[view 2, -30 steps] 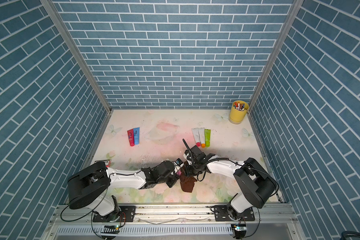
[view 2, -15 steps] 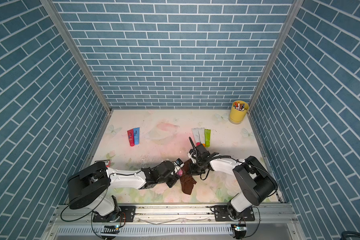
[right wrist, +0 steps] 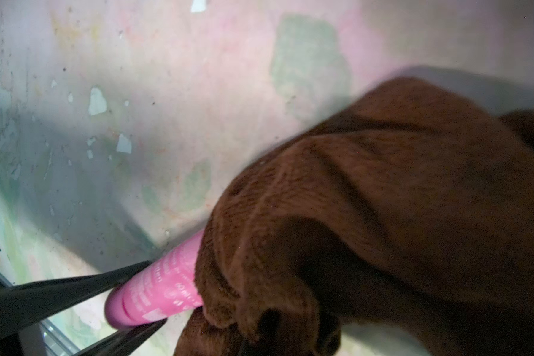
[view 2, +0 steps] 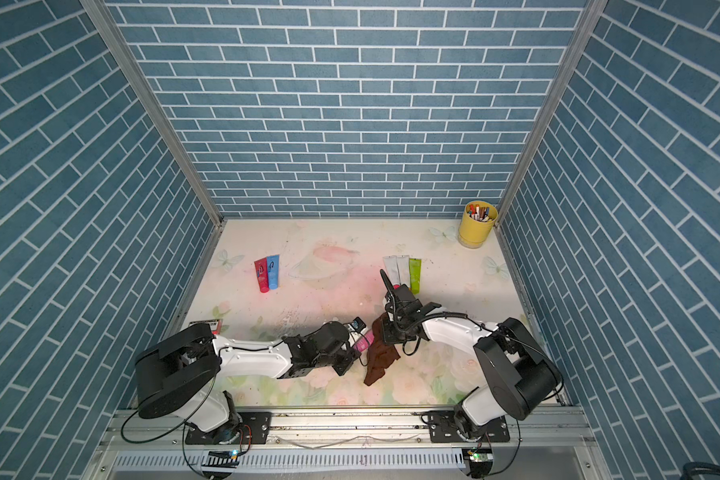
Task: Wipe the surface of the toothpaste tube
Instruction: Wipe the dirt from the toothpaste tube.
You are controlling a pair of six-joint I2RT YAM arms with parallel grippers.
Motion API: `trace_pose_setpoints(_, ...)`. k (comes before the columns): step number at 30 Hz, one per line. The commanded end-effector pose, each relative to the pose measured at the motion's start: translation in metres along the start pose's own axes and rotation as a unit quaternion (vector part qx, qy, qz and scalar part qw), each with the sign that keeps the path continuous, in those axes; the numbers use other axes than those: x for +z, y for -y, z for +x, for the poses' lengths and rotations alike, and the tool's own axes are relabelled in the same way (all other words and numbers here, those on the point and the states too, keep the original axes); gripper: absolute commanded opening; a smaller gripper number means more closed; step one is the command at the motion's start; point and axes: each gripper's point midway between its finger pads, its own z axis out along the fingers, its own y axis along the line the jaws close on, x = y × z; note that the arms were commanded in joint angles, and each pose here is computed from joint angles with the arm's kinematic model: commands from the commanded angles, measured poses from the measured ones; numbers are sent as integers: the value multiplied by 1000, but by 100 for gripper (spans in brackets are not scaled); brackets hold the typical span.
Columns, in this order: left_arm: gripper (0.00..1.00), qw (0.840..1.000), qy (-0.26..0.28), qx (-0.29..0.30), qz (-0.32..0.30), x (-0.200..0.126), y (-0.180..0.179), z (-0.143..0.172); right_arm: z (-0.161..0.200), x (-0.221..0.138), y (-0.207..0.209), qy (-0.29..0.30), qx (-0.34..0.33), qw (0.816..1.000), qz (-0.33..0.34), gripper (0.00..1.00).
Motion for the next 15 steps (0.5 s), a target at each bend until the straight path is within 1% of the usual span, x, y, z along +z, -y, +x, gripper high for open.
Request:
trace_pose_setpoints(1, 0, 999, 23, 12, 43, -1, 19, -13, -1, 2, -45, -7, -59, 996, -71, 0)
trace_pose_setpoints(5, 0, 999, 22, 13, 43, -1, 19, -12, 6, 7, -71, -22, -68, 989, -129, 0)
trace_pose_setpoints(7, 0, 999, 22, 12, 43, -2, 18, -12, 7, 9, -71, -22, -67, 989, -129, 0)
trace_pose_setpoints(9, 0, 999, 23, 12, 43, -2, 19, -12, 6, 12, -58, -22, -59, 993, -101, 0)
trace_pose_setpoints(11, 0, 999, 23, 12, 42, -2, 18, -12, 3, 16, -40, -24, -32, 996, -82, 0)
trace_pose_setpoints(13, 0, 999, 26, 11, 42, -3, 18, -13, 1, 21, -12, -25, 4, 998, -51, 0)
trace_pose_setpoints(15, 0, 999, 28, 11, 41, -5, 18, -13, 0, 23, 19, -27, 27, 999, 1, 0)
